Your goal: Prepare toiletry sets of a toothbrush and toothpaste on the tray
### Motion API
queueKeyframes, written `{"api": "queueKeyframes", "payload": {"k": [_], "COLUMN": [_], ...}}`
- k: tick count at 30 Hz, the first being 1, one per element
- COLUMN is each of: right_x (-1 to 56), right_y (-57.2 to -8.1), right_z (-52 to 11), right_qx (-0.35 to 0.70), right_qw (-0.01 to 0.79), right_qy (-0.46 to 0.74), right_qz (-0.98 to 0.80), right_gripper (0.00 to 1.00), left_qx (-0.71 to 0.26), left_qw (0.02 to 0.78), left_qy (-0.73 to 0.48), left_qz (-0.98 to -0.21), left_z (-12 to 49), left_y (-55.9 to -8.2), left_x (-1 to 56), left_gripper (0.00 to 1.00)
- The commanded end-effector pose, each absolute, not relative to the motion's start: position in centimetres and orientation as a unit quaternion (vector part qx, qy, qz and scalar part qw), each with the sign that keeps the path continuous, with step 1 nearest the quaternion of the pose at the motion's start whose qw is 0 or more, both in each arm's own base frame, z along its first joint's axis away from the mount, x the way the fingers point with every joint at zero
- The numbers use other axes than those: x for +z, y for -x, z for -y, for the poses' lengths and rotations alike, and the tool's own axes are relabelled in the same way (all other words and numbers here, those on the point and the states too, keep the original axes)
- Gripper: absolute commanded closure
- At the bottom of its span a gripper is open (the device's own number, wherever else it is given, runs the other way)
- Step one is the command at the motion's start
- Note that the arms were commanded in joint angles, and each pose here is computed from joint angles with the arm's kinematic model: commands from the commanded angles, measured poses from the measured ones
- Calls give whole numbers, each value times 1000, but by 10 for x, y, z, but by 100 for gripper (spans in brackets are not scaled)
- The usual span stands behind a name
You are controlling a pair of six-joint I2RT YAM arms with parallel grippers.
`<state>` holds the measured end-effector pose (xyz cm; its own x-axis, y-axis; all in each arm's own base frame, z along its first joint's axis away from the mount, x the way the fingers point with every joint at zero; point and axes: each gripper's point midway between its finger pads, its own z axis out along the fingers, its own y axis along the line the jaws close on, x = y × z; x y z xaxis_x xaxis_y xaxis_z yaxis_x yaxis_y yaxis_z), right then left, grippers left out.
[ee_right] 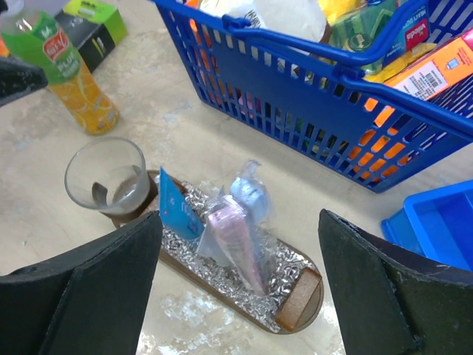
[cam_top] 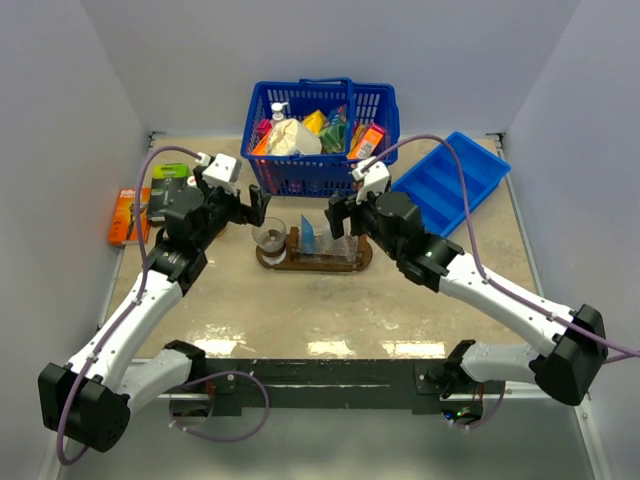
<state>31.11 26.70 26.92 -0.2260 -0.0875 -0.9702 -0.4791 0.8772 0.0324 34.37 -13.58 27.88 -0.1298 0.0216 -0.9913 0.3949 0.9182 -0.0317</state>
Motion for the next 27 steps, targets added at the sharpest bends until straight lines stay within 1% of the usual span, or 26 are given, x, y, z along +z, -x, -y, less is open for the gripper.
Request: {"api": "queueKeyframes", "payload": {"k": [1, 3, 6, 11, 15, 22, 27], "right_x": [294, 297, 298, 296, 305, 327, 348], "right_y": [-325, -327, -334, -346, -348, -341, -326], "right_z": [-248, -238, -219, -181, -153, -118, -98], "right_qx": [213, 230, 223, 195, 169, 118, 100], "right_qw": [616, 616, 623, 630, 645, 678, 706], "right_qy": [137, 121, 104, 68, 24, -28, -49], "right_qz": [-746, -743, -742, -748, -745, -725, -699], "right_gripper": [12, 12, 11, 11, 12, 12, 12], "left_qx": [-140, -137, -136, -142, -115, -100, -71], "left_qw": [666, 664, 662, 657, 665, 722, 738], "left_qy": [-112, -107, -96, -64, -14, 36, 74], "left_qz": [-724, -727, -731, -737, -738, -684, -667], "left_z": [128, 127, 124, 114, 92, 69, 49], "left_y": [-347, -349, -351, -355, -359, -341, -333], "left_x": [294, 293, 291, 288, 290, 326, 335], "left_gripper": [0, 0, 0, 0, 0, 0, 0]}}
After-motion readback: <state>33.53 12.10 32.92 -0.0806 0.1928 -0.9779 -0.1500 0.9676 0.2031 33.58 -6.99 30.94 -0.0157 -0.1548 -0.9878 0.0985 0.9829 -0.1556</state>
